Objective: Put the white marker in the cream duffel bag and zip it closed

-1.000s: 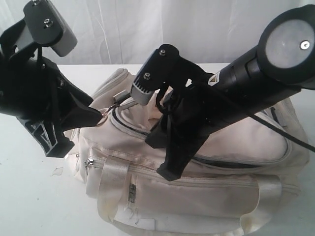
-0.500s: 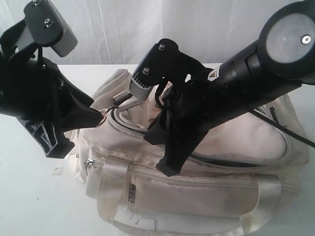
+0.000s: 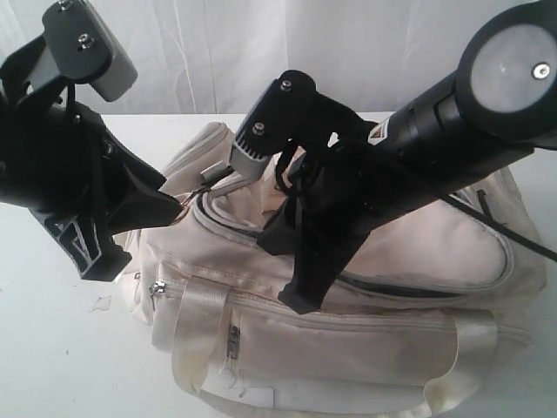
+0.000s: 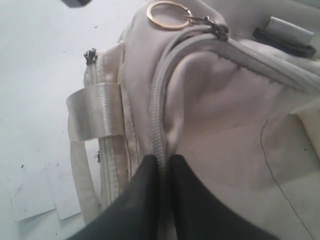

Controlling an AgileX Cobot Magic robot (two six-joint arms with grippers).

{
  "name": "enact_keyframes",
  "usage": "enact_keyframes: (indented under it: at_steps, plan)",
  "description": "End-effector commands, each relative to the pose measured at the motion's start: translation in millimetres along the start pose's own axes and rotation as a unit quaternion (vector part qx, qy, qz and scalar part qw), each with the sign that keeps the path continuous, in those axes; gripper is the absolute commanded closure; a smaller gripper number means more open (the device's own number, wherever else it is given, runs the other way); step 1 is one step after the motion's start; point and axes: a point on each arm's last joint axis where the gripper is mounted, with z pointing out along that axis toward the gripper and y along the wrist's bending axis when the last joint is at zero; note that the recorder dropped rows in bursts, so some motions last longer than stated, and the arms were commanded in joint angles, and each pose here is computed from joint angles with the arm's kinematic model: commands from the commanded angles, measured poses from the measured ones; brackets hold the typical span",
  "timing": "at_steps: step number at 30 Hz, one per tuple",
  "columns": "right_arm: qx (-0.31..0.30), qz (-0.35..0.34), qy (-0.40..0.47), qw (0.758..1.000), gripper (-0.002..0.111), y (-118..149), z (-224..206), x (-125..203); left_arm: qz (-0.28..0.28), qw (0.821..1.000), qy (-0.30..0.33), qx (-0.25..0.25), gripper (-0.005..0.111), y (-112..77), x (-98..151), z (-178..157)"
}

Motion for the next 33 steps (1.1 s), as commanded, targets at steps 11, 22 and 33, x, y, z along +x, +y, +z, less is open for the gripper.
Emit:
enact_keyframes:
  at_steps: [11, 22, 33]
  plan:
    - [0.02, -0.021, -0.008, 1.0, 0.1, -5.4, -15.5, -14.4, 0.002, 1.0, 0.001, 0.008, 0.067, -2.2, 1.7, -1.0]
    - [0.042, -0.036, 0.008, 0.998, 0.103, -10.3, -18.7, -14.6, 0.002, 1.0, 0.001, 0.008, 0.067, -2.2, 1.7, -1.0]
    - [0.125, -0.024, 0.01, 0.992, 0.103, -35.0, -24.9, -8.6, 0.128, 0.988, -0.038, 0.082, 0.066, -27.9, -9.0, 5.3]
